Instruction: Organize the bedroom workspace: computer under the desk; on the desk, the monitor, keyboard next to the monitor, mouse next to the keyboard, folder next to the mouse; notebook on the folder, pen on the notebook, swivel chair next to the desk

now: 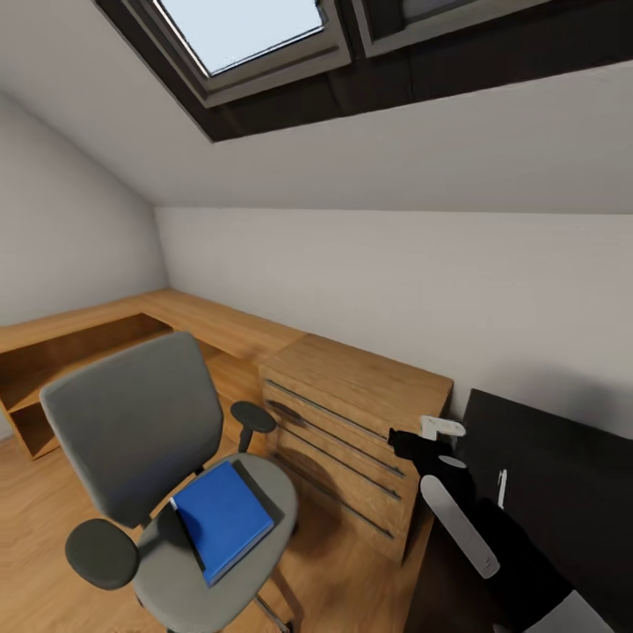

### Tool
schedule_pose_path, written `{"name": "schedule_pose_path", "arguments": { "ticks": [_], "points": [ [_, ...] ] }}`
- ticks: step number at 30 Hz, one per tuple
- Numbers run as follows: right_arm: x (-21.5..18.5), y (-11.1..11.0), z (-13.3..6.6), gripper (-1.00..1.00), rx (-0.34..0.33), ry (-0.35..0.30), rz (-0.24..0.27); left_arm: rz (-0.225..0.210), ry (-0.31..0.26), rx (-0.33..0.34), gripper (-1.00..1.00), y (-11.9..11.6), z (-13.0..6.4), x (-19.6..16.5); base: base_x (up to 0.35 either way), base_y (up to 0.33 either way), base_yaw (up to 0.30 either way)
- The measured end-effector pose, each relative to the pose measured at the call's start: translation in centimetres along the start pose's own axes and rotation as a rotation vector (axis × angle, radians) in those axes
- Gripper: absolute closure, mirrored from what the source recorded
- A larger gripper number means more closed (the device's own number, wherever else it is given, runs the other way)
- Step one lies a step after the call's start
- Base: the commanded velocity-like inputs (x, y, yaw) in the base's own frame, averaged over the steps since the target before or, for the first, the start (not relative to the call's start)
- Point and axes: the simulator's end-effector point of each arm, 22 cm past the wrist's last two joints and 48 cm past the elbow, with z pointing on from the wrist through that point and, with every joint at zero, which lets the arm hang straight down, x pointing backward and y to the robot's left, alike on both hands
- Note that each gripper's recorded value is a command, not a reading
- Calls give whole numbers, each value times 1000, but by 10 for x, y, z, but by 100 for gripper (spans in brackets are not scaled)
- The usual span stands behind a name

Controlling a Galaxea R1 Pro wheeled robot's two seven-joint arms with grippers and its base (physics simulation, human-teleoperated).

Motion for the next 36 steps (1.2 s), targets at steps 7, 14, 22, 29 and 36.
{"name": "schedule_pose_path", "arguments": {
  "ticks": [7, 14, 22, 29, 36],
  "points": [
    [3, 6, -1, -100, -10, 2, -14, 0, 0, 2, -100, -1, 0, 0, 0, 0, 278],
    [3, 6, -2, -100, -11, 1, -15, 2, 0, 5, -100, -2, 0, 0, 0, 0, 278],
    [2, 6, -1, -100, -10, 0, -15, -4, -14, 12, -100, -7, 0, -6, 0, 0, 278],
    [10, 3, 3, -100, -9, -2, -15, -9, -19, 9, -100, -7, 8, -3, 0, 0, 102],
    [57, 18, 14, -100, -41, 46, -84, -81, 141, 11, -100, -11, 22, 23, 0, 0, 1]
  ]
}}
